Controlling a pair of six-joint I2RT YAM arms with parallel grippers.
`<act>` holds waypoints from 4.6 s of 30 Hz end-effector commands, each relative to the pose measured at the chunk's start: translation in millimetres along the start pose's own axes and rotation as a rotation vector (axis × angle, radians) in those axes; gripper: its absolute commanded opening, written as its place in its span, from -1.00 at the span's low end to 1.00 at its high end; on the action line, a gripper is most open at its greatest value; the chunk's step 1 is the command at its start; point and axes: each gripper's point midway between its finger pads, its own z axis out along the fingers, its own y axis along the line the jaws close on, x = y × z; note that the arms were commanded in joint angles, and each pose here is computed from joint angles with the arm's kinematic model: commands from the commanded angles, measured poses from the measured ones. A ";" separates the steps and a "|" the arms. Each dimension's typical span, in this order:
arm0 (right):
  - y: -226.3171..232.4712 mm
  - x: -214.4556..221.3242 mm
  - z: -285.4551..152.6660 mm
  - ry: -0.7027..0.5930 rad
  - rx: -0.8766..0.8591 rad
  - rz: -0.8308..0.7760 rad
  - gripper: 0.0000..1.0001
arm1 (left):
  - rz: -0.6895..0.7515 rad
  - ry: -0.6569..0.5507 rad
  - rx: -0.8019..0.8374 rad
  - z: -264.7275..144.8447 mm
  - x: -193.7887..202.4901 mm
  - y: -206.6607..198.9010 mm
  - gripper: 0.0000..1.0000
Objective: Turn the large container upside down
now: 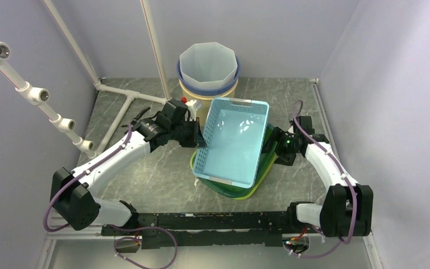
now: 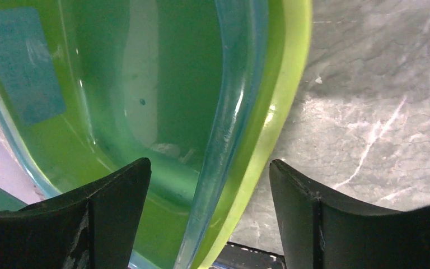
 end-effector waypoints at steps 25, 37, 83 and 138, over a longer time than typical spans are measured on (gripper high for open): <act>81.9 134.0 19.8 0.250 -0.268 -0.416 -0.02 | 0.028 -0.311 -0.069 -77.1 -47.0 -9.4 -0.95; 110.0 90.7 1.9 0.035 -0.246 -0.293 0.53 | 0.016 -0.329 -0.087 -83.2 -46.0 -5.5 -0.95; 179.4 84.5 -200.9 -0.408 -1.034 -0.359 0.44 | -0.532 -0.450 0.113 -21.4 -70.6 -16.4 -0.95; 216.1 37.3 -178.6 -0.511 -0.950 -0.322 -0.52 | -0.597 -0.322 0.331 7.0 -45.9 -57.6 -0.95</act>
